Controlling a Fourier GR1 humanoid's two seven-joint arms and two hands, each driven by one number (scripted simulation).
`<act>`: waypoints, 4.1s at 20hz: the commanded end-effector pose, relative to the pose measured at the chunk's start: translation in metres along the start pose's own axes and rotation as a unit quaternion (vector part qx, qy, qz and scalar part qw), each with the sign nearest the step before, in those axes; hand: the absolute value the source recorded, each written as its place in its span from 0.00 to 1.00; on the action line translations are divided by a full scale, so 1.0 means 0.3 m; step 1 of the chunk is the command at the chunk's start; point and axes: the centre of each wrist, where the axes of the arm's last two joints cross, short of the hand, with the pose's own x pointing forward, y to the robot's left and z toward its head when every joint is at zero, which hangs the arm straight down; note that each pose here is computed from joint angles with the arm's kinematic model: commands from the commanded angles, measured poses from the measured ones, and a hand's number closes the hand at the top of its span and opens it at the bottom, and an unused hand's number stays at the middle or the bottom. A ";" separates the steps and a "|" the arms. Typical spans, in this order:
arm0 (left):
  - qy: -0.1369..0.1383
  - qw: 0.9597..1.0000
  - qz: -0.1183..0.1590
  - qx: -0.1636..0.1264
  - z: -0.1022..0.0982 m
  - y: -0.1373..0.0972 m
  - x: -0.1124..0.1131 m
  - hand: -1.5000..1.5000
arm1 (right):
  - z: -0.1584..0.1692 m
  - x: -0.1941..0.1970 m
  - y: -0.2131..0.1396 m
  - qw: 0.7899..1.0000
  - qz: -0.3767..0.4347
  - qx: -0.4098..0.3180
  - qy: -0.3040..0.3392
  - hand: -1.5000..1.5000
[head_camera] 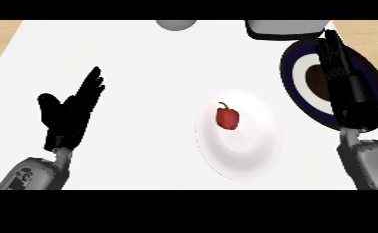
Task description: Pick the bell pepper from the plate and place it in the plate
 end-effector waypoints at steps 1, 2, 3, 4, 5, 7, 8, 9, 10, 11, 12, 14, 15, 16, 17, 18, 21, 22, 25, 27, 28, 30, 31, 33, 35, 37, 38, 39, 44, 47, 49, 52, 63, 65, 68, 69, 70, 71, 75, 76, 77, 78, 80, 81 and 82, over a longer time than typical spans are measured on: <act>-0.003 1.000 -0.005 -0.002 -0.042 0.017 0.008 0.50 | -0.008 -0.014 -0.033 0.999 -0.010 0.036 0.011 1.00; -0.013 1.000 -0.003 0.003 -0.054 0.086 0.010 0.50 | 0.002 -0.066 0.011 0.997 -0.037 0.069 -0.019 1.00; -0.009 1.000 -0.016 0.014 -0.049 0.046 -0.019 0.50 | -0.050 -0.032 0.037 0.994 -0.038 0.102 -0.031 1.00; -0.011 0.999 -0.023 0.026 -0.056 0.083 -0.016 0.50 | 0.002 -0.076 0.086 0.988 -0.068 0.130 -0.044 1.00; -0.026 0.999 -0.023 0.030 -0.058 0.117 0.006 0.50 | -0.028 -0.078 0.064 0.981 -0.074 0.172 -0.044 1.00; 0.000 1.000 -0.017 0.026 -0.042 0.088 -0.025 0.50 | -0.083 0.073 -0.135 0.949 0.252 0.149 -0.119 1.00; -0.003 1.000 -0.020 0.019 -0.044 0.076 -0.024 0.50 | -0.077 0.068 -0.148 0.929 0.306 0.162 -0.130 1.00; -0.009 1.000 0.001 0.015 -0.028 0.056 -0.045 0.50 | 0.040 -0.173 -0.010 0.986 0.126 0.007 -0.108 0.00; -0.012 1.000 0.002 0.018 -0.048 0.067 -0.033 0.50 | 0.071 -0.213 0.033 0.993 0.027 -0.017 -0.110 0.00; -0.004 1.000 0.003 0.025 -0.020 0.072 -0.081 0.50 | 0.108 -0.268 -0.003 0.993 0.011 -0.010 -0.119 0.00; -0.007 1.000 -0.006 0.017 -0.026 0.056 -0.077 0.50 | 0.140 -0.320 0.052 0.992 -0.007 0.016 -0.125 0.00; -0.008 1.000 0.005 0.013 -0.054 0.064 -0.058 0.50 | 0.162 -0.404 0.030 0.988 0.012 0.101 -0.115 0.00; -0.006 1.000 0.000 0.015 -0.034 0.100 -0.060 0.50 | 0.191 -0.415 0.047 0.983 0.026 0.125 -0.128 0.00; -0.008 1.000 0.000 0.021 -0.028 0.110 -0.122 0.50 | 0.178 -0.425 0.053 0.978 0.061 0.151 -0.127 0.00; -0.005 1.000 -0.006 0.022 -0.030 0.108 -0.126 0.50 | 0.157 -0.412 0.010 0.976 0.088 0.161 -0.121 0.00; 0.007 1.000 -0.005 0.014 -0.036 0.086 -0.090 0.50 | 0.175 -0.435 -0.031 0.971 0.123 0.167 -0.119 0.00; -0.002 1.000 0.004 0.017 -0.048 0.094 -0.078 0.50 | 0.165 -0.409 -0.009 0.961 0.160 0.199 -0.105 0.00; 0.001 1.000 -0.007 0.021 -0.021 0.114 -0.071 0.50 | 0.150 -0.371 -0.055 0.959 0.169 0.201 -0.104 0.00; -0.002 1.000 -0.003 0.025 -0.021 0.117 -0.095 0.50 | 0.161 -0.358 0.030 0.953 0.203 0.198 -0.104 0.00; 0.004 1.000 -0.001 0.026 -0.101 0.115 -0.114 0.50 | 0.141 -0.305 0.033 0.951 0.203 0.215 -0.091 0.00; -0.009 1.000 -0.002 0.024 -0.074 0.098 -0.092 0.50 | 0.088 -0.318 0.011 0.949 0.210 0.219 -0.087 0.00; 0.002 1.000 -0.007 0.023 -0.054 0.129 -0.101 0.50 | 0.121 -0.302 0.081 0.942 0.233 0.229 -0.069 0.00; -0.006 1.000 -0.013 0.027 -0.057 0.088 -0.091 0.50 | 0.062 -0.259 0.072 0.939 0.238 0.241 -0.058 0.00; 0.001 1.000 0.002 0.030 -0.039 0.092 -0.092 0.50 | 0.162 -0.252 0.148 0.932 0.251 0.257 -0.037 0.00; 0.001 1.000 0.004 0.020 -0.034 0.104 -0.069 0.50 | 0.095 -0.211 0.125 0.916 0.285 0.282 -0.017 0.00; -0.001 1.000 0.004 0.022 -0.046 0.059 -0.098 0.50 | 0.094 -0.210 0.179 0.908 0.313 0.276 -0.022 0.00; -0.003 1.000 -0.009 0.020 -0.079 0.076 -0.064 0.50 | 0.077 -0.230 0.156 0.900 0.331 0.282 -0.014 0.00; -0.010 1.000 0.004 0.024 -0.061 0.074 -0.128 0.50 | 0.078 -0.179 0.184 0.900 0.338 0.275 -0.010 0.00; -0.004 1.000 0.005 0.024 -0.096 0.109 -0.108 0.50 | 0.056 -0.208 0.235 0.874 0.388 0.294 0.018 0.00; -0.005 1.000 -0.002 0.025 -0.089 0.089 -0.086 0.50 | 0.090 -0.185 0.279 0.861 0.401 0.311 0.030 0.00; -0.002 1.000 0.002 0.025 -0.107 0.061 -0.094 0.50 | 0.052 -0.232 0.324 0.855 0.401 0.326 0.036 0.00; 0.000 1.000 -0.003 0.026 -0.049 0.092 -0.125 0.50 | 0.082 -0.233 0.390 0.848 0.407 0.335 0.049 0.00; -0.002 1.000 -0.012 0.025 -0.073 0.094 -0.098 0.50 | -0.025 -0.226 0.386 0.834 0.437 0.331 0.059 0.00; -0.008 1.000 -0.004 0.018 -0.059 0.117 -0.066 0.50 | 0.054 -0.305 0.420 0.832 0.440 0.332 0.062 0.00; 0.001 1.000 0.008 0.024 -0.102 0.167 -0.087 0.50 | -0.013 -0.222 0.423 0.824 0.450 0.339 0.064 0.00; 0.001 1.000 0.006 0.021 -0.039 0.129 -0.067 0.50 | 0.021 -0.270 0.458 0.823 0.448 0.344 0.067 0.00; -0.007 1.000 0.004 0.019 -0.057 0.105 -0.080 0.50 | -0.020 -0.295 0.478 0.811 0.457 0.357 0.075 0.00; -0.002 1.000 0.001 0.017 -0.055 0.115 -0.132 0.50 | 0.026 -0.287 0.366 0.804 0.461 0.369 0.070 0.00; -0.001 1.000 -0.003 0.017 -0.052 0.115 -0.150 0.50 | 0.071 -0.280 0.514 0.786 0.458 0.414 0.029 1.00; -0.005 1.000 -0.008 0.021 0.001 0.133 -0.133 0.50 | 0.029 -0.320 0.461 0.791 0.454 0.409 0.032 1.00; -0.001 1.000 -0.002 0.027 -0.063 0.105 -0.111 0.50 | 0.005 -0.293 0.454 0.793 0.452 0.407 0.031 1.00; -0.005 1.000 0.002 0.024 -0.040 0.101 -0.069 0.50 | 0.026 -0.287 0.517 0.795 0.443 0.412 0.036 1.00; -0.012 1.000 -0.002 0.016 -0.060 0.062 -0.106 0.50 | 0.085 -0.350 0.539 0.804 0.436 0.403 0.025 1.00; -0.004 1.000 0.002 0.022 -0.106 0.128 -0.148 0.50 | 0.018 -0.334 0.476 0.808 0.428 0.404 0.025 1.00; 0.004 1.000 0.006 0.021 -0.102 0.101 -0.102 0.50 | 0.081 -0.293 0.481 0.817 0.423 0.391 0.018 1.00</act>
